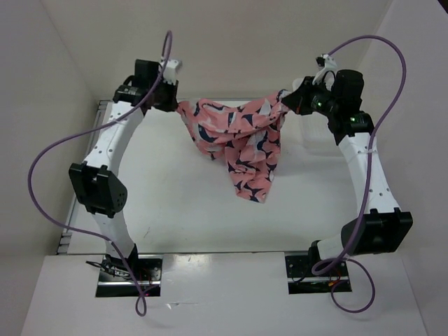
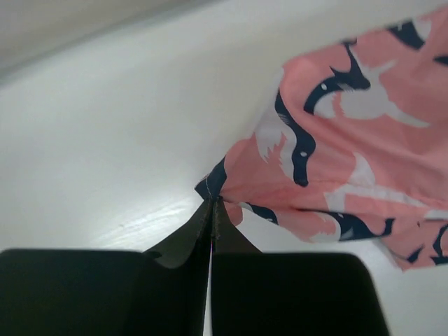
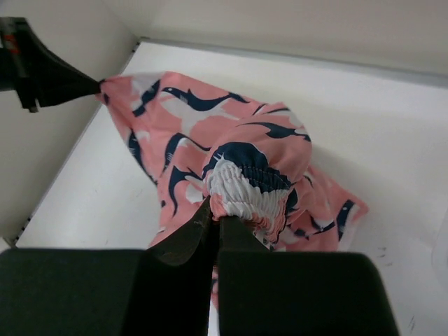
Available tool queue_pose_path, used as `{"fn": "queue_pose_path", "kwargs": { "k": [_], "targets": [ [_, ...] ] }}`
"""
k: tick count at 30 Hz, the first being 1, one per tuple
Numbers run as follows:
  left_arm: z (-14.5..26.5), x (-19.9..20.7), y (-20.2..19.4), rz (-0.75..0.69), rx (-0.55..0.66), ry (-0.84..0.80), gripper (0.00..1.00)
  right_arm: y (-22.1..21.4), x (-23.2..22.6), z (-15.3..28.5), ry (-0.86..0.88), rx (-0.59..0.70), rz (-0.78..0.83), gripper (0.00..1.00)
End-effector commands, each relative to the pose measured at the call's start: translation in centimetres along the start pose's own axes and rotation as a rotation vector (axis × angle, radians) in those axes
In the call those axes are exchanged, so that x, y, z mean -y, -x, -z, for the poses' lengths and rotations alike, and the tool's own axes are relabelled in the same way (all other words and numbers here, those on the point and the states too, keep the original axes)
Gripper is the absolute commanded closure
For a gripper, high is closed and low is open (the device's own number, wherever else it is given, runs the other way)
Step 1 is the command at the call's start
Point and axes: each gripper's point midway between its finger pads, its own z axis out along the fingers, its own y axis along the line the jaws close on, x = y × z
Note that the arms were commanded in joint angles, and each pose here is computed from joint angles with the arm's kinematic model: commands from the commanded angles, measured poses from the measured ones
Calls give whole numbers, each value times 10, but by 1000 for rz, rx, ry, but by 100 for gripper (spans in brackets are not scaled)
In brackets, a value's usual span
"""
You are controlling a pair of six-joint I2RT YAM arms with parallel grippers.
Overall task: Fold and stack the shorts
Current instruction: Flatten the shorts out
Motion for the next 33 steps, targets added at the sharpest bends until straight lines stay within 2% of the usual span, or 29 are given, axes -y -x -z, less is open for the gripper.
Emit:
{"fn": "queue_pose_path", "kwargs": {
  "k": [1,2,4,7,11,14,19,23,26,28,33],
  "targets": [
    [77,-28,72,-10,213,117,100,78,-28,16,53,195,107,100],
    [94,-35,84,-7,253,137,100,95,-35,20,61,230,131,100],
    [137,-53,108,-2,354,208,100,103,-43,26,73,238,139,100],
    [199,-47,132,-19,482,244,100,96,-56,41,100,221,138,100],
    [267,-32,138,-35,591,277,100,94,-84,76,142,253,196,100],
    [301,-28,139,-35,648,314,100,97,-98,93,158,278,218,100],
    [400,-18,159,-35,868,415,100,123,-138,132,227,365,254,100],
    [442,-14,173,-32,985,457,100,132,-157,149,271,395,239,100],
    [428,-20,178,-29,966,457,100,125,-157,147,287,381,198,100],
    [383,-26,177,-35,874,418,100,119,-152,141,287,372,182,100],
    [276,-44,171,-33,674,337,100,75,-115,101,248,276,14,100]
  ]
}}
